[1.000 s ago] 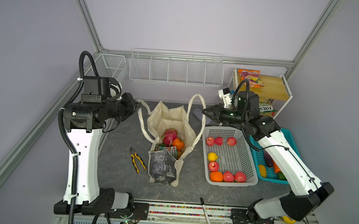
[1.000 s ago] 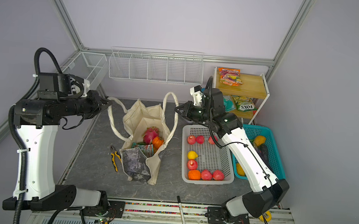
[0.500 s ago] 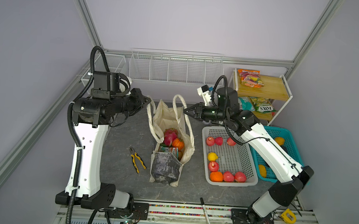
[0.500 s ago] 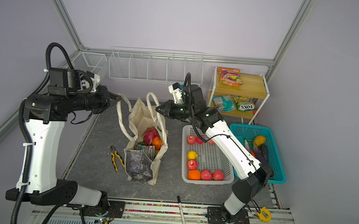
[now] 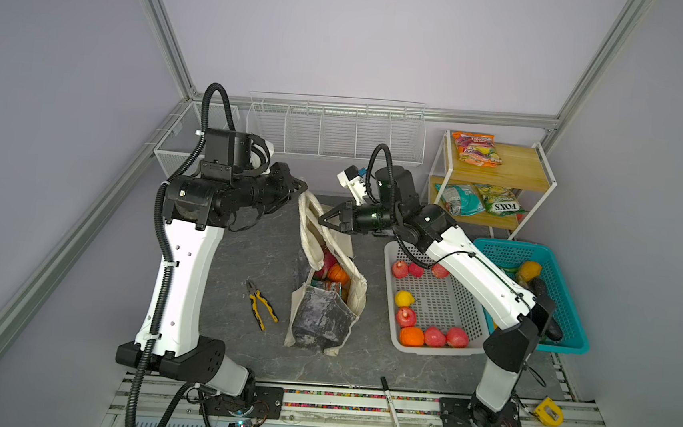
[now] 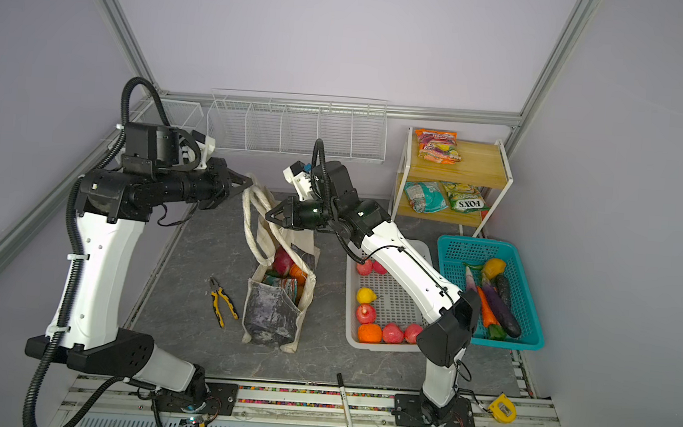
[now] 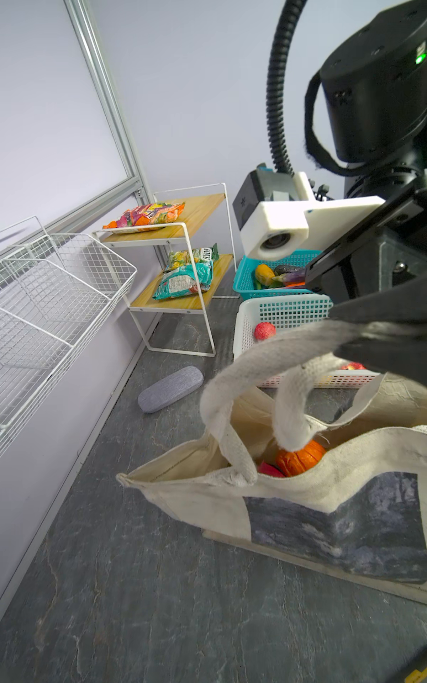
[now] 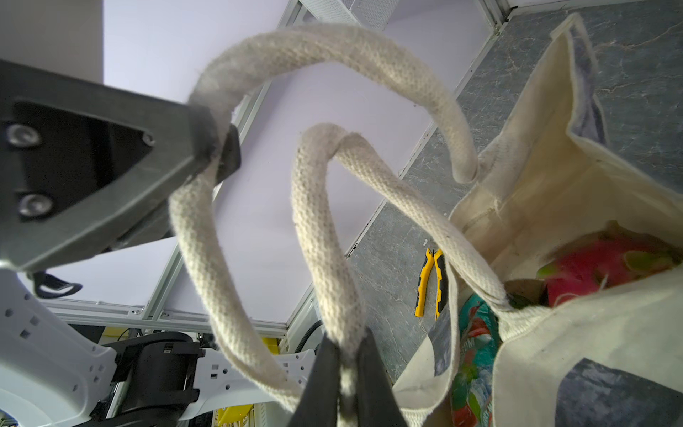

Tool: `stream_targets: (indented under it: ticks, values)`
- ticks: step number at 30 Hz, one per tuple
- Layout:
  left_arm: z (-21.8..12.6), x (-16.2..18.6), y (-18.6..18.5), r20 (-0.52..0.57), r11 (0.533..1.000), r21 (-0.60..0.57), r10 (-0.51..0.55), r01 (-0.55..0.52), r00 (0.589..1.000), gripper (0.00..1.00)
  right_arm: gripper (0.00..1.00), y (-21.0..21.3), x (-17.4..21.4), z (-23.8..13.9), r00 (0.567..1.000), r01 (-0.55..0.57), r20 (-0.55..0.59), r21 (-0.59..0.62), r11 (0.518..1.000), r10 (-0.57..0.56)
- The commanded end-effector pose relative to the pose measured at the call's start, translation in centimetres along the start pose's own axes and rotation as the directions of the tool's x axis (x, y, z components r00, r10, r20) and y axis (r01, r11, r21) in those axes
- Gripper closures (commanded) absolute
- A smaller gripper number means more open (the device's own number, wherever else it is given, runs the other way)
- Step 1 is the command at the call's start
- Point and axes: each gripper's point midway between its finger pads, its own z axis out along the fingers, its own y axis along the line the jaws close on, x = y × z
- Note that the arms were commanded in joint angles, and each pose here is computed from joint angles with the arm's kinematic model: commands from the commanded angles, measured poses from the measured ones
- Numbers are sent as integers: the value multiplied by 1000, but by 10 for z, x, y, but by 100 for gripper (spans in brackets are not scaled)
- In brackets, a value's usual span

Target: Place the food into the grocery bag and tie it

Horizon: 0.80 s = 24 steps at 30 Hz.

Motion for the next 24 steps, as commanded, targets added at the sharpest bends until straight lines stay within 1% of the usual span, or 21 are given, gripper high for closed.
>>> stream_targets:
  ticks: [1,5,10,18,24]
  values:
    - [-4,-6,-20,34,998,61,29,-31,999,99,93,11,6,4,999,30,-33,-36,999,-32]
    - [4,3,-23,5,997,71,31,-32,999,99,93,14,2,8,999,37,-24,-46,998,-39]
    - [9,14,-22,-31,997,79,19,-17,999,99,93,16,-18,8,998,50,31,-52,997,-49]
    - [0,22,-22,-41,997,82,17,-13,999,98,93,5,-52,1,991,27,131,-50,998,-21]
    - [-5,32,-21,-65,996,93,7,-1,998,92,93,-2,-73,-3,982,5,190,-66,998,8]
